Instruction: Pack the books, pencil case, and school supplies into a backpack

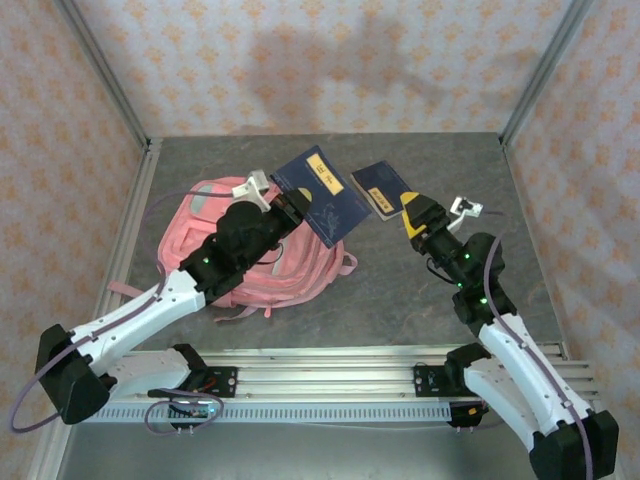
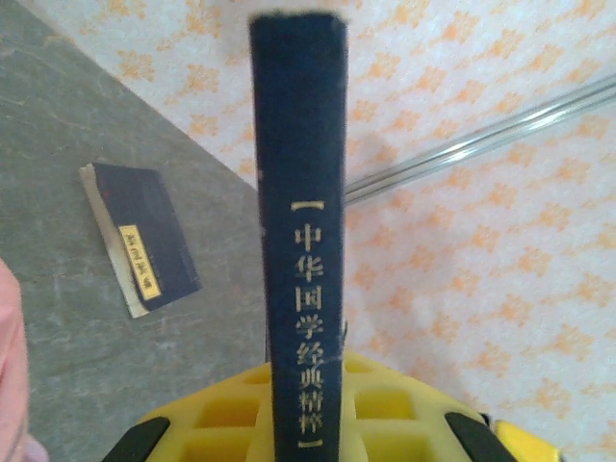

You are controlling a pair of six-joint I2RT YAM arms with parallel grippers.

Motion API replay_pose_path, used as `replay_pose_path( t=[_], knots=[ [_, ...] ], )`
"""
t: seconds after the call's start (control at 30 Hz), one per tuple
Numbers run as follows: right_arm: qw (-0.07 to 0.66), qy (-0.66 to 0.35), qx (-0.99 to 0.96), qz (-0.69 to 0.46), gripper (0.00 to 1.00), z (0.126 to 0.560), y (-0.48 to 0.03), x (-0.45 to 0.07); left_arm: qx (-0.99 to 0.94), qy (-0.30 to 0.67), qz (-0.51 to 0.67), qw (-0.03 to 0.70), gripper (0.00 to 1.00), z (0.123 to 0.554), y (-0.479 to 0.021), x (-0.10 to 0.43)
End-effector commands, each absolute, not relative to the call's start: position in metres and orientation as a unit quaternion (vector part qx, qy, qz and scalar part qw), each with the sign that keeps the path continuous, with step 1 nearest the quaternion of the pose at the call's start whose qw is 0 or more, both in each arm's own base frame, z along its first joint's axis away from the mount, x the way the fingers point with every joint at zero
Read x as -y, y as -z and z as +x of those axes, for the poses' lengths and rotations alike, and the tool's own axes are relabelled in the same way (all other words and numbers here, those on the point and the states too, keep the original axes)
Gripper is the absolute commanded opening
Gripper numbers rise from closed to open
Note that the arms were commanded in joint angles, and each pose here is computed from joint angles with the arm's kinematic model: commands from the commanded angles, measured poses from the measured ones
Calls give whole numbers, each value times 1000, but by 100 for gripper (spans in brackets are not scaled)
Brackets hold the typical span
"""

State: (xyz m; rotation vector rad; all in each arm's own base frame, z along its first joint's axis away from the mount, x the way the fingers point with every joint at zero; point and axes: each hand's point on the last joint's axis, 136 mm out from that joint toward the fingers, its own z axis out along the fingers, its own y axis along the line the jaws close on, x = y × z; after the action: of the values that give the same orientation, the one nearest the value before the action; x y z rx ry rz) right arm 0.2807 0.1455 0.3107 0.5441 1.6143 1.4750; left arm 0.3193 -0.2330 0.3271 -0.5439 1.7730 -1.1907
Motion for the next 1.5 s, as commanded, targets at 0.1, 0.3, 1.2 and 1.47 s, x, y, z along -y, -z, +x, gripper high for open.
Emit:
replay_pose_path(
  t=[0.1, 0.3, 1.2, 1.47],
  knots=[
    [428, -609, -637, 201, 97, 282, -324, -165, -650, 526, -274, 475, 0, 313, -354, 209],
    [382, -652, -624, 198, 97, 284, -321, -203, -636, 537, -293, 471, 0, 314, -348, 205],
    [318, -778, -511, 179, 66, 275, -350, -284, -621, 545, -311, 470, 0, 311, -342, 198],
    [338, -739, -551, 191, 10, 283, -328, -285, -636, 533, -305, 468, 0, 309, -336, 198]
  ],
)
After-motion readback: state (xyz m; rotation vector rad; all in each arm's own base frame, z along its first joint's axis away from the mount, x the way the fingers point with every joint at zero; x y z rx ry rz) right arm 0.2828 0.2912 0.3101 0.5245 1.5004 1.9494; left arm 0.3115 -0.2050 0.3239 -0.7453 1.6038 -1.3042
